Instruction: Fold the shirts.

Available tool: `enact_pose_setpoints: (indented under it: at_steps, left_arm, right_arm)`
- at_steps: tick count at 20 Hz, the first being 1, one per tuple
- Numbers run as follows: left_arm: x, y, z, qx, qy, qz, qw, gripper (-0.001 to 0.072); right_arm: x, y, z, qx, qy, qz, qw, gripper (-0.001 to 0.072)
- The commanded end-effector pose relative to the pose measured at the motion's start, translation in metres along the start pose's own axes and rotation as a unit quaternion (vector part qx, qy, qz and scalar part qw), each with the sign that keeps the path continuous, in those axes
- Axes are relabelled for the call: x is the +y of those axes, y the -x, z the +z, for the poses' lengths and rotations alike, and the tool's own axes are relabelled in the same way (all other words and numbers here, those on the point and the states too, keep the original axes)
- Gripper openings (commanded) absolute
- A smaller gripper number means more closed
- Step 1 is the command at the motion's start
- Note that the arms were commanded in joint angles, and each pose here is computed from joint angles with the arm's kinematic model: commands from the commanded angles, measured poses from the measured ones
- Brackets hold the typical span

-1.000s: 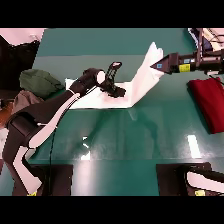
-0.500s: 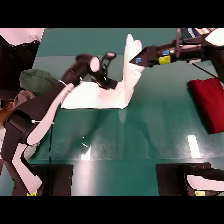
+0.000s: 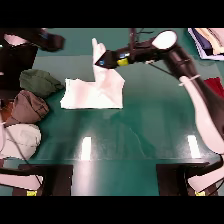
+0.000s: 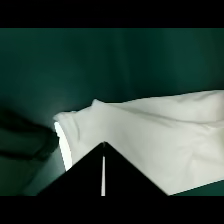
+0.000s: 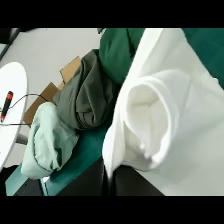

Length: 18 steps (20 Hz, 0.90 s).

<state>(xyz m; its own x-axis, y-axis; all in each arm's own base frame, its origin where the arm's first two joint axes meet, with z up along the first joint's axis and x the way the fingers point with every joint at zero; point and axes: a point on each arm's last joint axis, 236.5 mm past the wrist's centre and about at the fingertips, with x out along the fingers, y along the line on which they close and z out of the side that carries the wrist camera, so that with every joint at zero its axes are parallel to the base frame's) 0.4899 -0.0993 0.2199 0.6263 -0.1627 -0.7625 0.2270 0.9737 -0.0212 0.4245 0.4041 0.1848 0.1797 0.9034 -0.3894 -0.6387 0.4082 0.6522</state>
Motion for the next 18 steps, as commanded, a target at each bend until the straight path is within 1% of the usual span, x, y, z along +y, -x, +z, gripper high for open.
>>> enact_pose_setpoints:
  at_steps: [1, 4, 7, 8, 9, 10, 12, 14, 15, 16, 18]
  left_arm:
    - [0.043, 0.082, 0.009, -0.061, 0.015, 0.045, 0.997, 0.0027]
    - [0.047, 0.114, 0.008, -0.087, 0.018, 0.056, 0.995, 0.0027]
    - [0.047, 0.111, -0.003, -0.069, 0.019, 0.055, 0.996, 0.0027]
    - [0.046, 0.107, -0.008, -0.058, 0.02, 0.054, 0.997, 0.0027]
    - [0.047, 0.102, -0.013, -0.047, 0.021, 0.053, 0.997, 0.0027]
    - [0.047, 0.098, -0.018, -0.038, 0.021, 0.053, 0.998, 0.0027]
    - [0.047, 0.092, -0.025, -0.023, 0.022, 0.052, 0.998, 0.0027]
    - [0.046, 0.091, -0.028, -0.017, 0.022, 0.051, 0.998, 0.0027]
    - [0.046, 0.091, -0.029, -0.014, 0.022, 0.051, 0.998, 0.0028]
    - [0.046, 0.091, -0.03, -0.013, 0.022, 0.051, 0.998, 0.0027]
    - [0.046, 0.091, -0.03, -0.013, 0.022, 0.05, 0.998, 0.0027]
  right_arm:
    - [0.001, -0.057, -0.003, -0.001, 0.01, 0.013, 1.0, 0.0012]
    - [-0.009, -0.099, -0.026, 0.019, 0.001, 0.019, 1.0, 0.0014]
    - [-0.025, -0.138, -0.051, 0.027, -0.017, 0.012, 0.999, 0.0025]
    - [-0.027, -0.147, -0.058, 0.029, -0.014, 0.012, 0.999, 0.0218]
    - [-0.023, -0.153, -0.061, 0.026, -0.02, 0.021, 0.999, 0.0491]
    - [-0.015, -0.156, -0.059, 0.018, -0.023, 0.04, 0.999, 0.0604]
    - [-0.012, -0.146, -0.051, 0.016, -0.006, 0.046, 0.999, 0.0601]
    - [-0.024, -0.117, -0.049, 0.037, -0.003, 0.041, 0.998, 0.0597]
    - [-0.039, -0.097, -0.051, 0.051, -0.009, 0.027, 0.998, 0.0591]
    - [-0.056, -0.078, -0.058, 0.067, -0.015, 0.01, 0.998, 0.0555]
    - [-0.098, -0.034, -0.079, 0.103, -0.052, -0.037, 0.993, 0.0555]
